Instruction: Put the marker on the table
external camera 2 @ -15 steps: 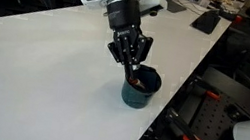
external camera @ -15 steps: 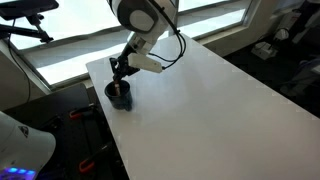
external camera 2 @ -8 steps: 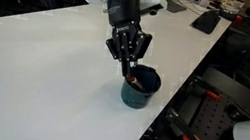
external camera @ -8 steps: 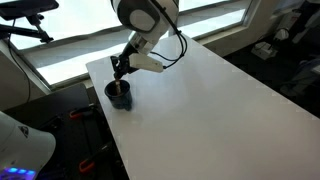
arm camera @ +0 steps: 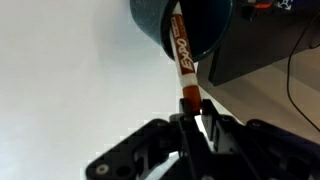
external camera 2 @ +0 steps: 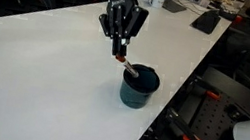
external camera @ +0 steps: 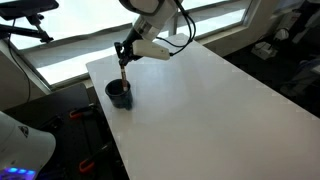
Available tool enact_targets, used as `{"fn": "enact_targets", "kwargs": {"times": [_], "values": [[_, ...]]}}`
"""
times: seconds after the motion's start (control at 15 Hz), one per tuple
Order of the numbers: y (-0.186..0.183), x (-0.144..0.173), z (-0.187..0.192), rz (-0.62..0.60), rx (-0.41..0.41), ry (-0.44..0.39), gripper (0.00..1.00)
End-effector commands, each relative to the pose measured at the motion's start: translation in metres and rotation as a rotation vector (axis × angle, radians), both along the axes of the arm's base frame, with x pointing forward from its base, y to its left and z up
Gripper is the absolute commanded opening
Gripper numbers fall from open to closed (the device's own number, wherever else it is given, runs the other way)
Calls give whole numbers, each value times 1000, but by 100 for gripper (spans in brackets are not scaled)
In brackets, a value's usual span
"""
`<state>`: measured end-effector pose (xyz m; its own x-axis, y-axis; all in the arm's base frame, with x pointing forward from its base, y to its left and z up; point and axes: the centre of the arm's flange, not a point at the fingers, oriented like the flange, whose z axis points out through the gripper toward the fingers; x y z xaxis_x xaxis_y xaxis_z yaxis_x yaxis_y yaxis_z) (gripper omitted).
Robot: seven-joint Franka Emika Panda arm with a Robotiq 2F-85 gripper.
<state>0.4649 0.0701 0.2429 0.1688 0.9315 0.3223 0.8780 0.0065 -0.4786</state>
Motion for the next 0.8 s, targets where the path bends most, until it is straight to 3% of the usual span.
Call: {"fn": "enact_targets", "kwargs": {"times": [0.0,0.73], "values": [[-8,16,35,-40,53,-37,4],[-24,49,62,-106,79,-108,4]]}}
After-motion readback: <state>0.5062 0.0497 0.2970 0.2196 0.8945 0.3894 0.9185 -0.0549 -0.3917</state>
